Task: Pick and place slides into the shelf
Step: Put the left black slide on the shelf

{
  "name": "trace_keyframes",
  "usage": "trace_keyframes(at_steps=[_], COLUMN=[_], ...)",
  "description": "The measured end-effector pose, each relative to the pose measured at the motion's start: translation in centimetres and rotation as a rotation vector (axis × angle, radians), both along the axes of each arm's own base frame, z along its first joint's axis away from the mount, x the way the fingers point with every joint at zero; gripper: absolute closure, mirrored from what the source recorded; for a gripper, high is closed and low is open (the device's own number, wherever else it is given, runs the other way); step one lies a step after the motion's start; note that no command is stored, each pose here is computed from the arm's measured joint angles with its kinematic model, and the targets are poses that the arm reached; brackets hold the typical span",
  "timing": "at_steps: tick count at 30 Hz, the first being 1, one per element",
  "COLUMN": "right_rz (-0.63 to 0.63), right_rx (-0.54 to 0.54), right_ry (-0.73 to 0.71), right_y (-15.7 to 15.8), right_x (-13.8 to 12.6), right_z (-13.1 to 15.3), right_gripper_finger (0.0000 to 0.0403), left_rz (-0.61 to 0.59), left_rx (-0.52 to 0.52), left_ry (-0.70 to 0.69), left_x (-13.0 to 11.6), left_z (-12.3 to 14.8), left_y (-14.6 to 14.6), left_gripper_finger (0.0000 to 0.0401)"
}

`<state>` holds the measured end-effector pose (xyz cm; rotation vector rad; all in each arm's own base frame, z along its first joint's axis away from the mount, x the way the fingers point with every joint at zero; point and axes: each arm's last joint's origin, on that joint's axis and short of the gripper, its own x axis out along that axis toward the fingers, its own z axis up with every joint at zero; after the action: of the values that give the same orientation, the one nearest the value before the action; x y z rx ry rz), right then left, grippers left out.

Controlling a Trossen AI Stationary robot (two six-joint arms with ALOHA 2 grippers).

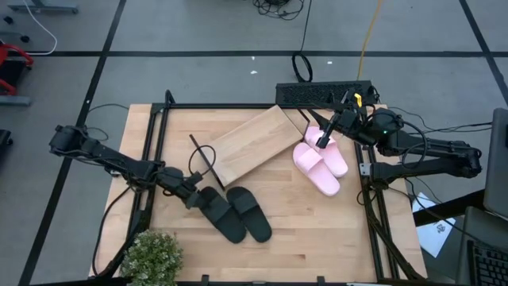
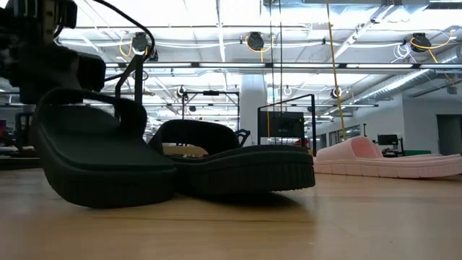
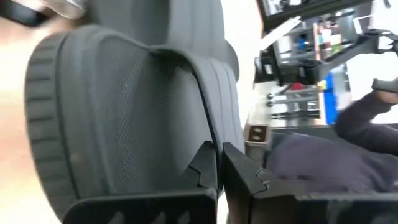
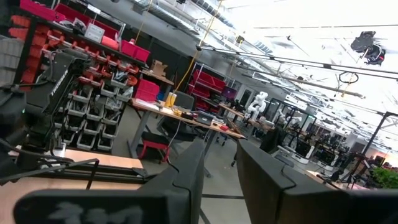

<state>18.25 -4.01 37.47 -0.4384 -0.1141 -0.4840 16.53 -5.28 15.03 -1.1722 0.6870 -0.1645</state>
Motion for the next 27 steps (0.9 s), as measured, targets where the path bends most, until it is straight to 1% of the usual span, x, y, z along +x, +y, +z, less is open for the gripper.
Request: trace_keyframes(at_steps=[3, 6, 10, 14, 16, 18, 20, 22, 25, 27], right_rz=[0.0, 0.0, 0.0, -0.002, -0.005, -0.007, -0.009, -0.009, -0.009, -0.01], right_rx=[0.0, -0.001, -0.001, -0.006, -0.024, -0.043, -0.059, -0.069, -0.074, -0.076], right_ry=[0.0, 0.0, 0.0, 0.003, 0.003, -0.018, -0.047, -0.07, -0.089, -0.087], right_y=[0.0, 0.0, 0.0, 0.0, 0.0, 0.0, 0.0, 0.1, 0.1, 0.1], right_x=[0.0, 0.0, 0.0, 0.0, 0.0, -0.1, -0.2, -0.2, -0.3, -0.3], right_z=[0.0, 0.0, 0.0, 0.0, 0.1, 0.3, 0.6, 0.9, 1.1, 1.1], right_gripper_finger=[0.0316, 0.0316, 0.0316, 0.0316, 0.0316, 0.0316, 0.0316, 0.0316, 0.0316, 0.0316], left_rz=[-0.014, -0.013, 0.035, 0.118, 0.15, 0.191, 0.219, 0.237, 0.219, 0.171], left_rx=[-0.065, -0.121, -0.148, -0.071, -0.02, 0.024, 0.082, 0.14, 0.198, 0.243], left_ry=[-0.04, -0.092, -0.217, -0.329, -0.408, -0.45, -0.448, -0.409, -0.341, -0.322], left_x=[-0.3, -0.6, -0.5, -0.1, 0.1, 0.2, 0.3, 0.7, 1.5, 2.4], left_z=[0.9, 2.4, 6.0, 10.5, 13.5, 16.4, 19.0, 21.0, 23.7, 25.0], left_y=[-0.3, -0.5, -0.5, -0.2, 0.1, 0.6, 1.1, 1.7, 2.8, 3.7], left_gripper_finger=[0.04, 0.04, 0.0401, 0.0401, 0.0401, 0.0401, 0.0401, 0.0401, 0.0401, 0.0401])
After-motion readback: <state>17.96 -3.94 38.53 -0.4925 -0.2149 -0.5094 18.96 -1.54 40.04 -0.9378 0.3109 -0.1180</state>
